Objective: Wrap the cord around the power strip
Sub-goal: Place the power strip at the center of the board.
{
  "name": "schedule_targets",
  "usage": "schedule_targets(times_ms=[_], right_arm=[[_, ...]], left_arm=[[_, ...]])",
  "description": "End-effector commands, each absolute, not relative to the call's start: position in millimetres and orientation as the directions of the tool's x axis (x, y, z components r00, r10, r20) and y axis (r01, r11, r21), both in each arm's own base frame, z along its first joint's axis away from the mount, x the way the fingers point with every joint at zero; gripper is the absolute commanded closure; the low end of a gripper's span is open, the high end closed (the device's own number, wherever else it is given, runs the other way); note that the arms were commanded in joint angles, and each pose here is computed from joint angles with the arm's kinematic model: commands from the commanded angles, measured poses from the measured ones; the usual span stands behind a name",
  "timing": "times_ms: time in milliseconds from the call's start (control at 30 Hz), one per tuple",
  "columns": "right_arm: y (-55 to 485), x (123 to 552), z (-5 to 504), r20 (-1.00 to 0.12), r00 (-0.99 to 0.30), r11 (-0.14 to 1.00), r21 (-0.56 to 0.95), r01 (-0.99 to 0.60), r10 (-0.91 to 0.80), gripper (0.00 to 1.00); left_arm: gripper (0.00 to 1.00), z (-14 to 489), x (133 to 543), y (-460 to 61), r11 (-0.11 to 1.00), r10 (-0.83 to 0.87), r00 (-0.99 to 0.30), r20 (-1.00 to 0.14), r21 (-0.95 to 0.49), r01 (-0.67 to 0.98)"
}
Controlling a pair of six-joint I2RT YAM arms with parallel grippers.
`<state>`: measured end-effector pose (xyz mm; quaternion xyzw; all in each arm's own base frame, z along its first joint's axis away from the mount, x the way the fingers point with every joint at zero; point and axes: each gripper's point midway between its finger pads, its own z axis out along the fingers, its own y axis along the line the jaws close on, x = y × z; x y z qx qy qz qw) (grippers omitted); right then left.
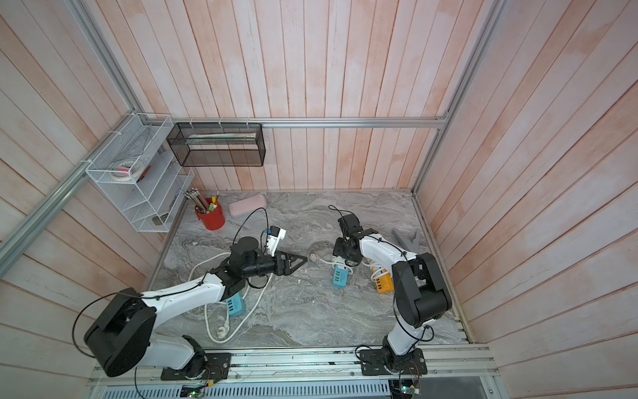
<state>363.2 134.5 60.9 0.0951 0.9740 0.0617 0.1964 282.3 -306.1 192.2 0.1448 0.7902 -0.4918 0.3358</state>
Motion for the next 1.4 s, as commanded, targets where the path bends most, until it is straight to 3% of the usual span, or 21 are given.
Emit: schedule_targets(times_ms=[0, 100, 267, 400, 500, 600, 767, 967, 1133, 1367], right_arm=[[95.2, 355.1, 58.3, -0.364, -0.929, 0.989, -0.103, 0.104, 0.060, 0.66], [93.2, 359.7, 57.8, -0.360, -0.933, 0.986, -0.141, 0.084, 0.028, 0.62], [109.4, 365.1, 57.4, -0.359, -0.933, 0.990, -0.129, 0.054, 0.004, 0.37], [107.8, 373.0, 83.7, -0.417, -0.909, 0.988, -0.136, 0.079, 0.015, 0.17], [108.5, 379.0, 110.2, -0.465, -0.885, 0.989, -0.127, 0.080, 0.012, 0.09], [111.5, 386.1, 131.5, -0.504, -0.864, 0.987, -0.138, 0.079, -0.001, 0.08], [141.3, 395.2, 151.6, -0.567, -0.824, 0.995, -0.081, 0.057, 0.001, 0.08], [210.0, 400.1, 153.8, -0.598, -0.802, 0.999, 0.024, -0.039, -0.017, 0.08], [260.9, 398.2, 146.0, -0.596, -0.801, 0.989, 0.070, -0.127, -0.060, 0.09], [284.5, 395.1, 139.4, -0.591, -0.802, 0.980, 0.096, -0.176, -0.087, 0.10]], left_arm=[[0.00, 172.9, 305.4, -254.5, 0.678, -0.131, -0.745, -0.655, -0.607, 0.414], [0.00, 175.0, 320.4, -217.8, 0.673, -0.210, -0.784, -0.584, -0.668, 0.318], [0.00, 165.4, 325.6, -186.3, 0.642, -0.267, -0.812, -0.518, -0.724, 0.251], [0.01, 155.1, 328.8, -149.2, 0.820, -0.241, -0.783, -0.573, -0.552, 0.151], [0.00, 148.4, 323.0, -114.1, 0.911, -0.235, -0.760, -0.606, -0.411, 0.045], [0.00, 134.3, 309.0, -90.2, 0.940, -0.257, -0.770, -0.583, -0.337, -0.059], [0.07, 97.0, 266.3, -69.7, 0.934, -0.332, -0.847, -0.416, -0.269, -0.235], [0.10, 95.0, 247.9, -54.7, 0.919, -0.393, -0.831, -0.394, -0.141, -0.368], [0.12, 67.1, 236.1, -64.0, 0.892, -0.449, -0.836, -0.316, -0.200, -0.404], [0.24, 35.4, 235.6, -77.0, 0.886, -0.450, -0.855, -0.257, -0.243, -0.394]])
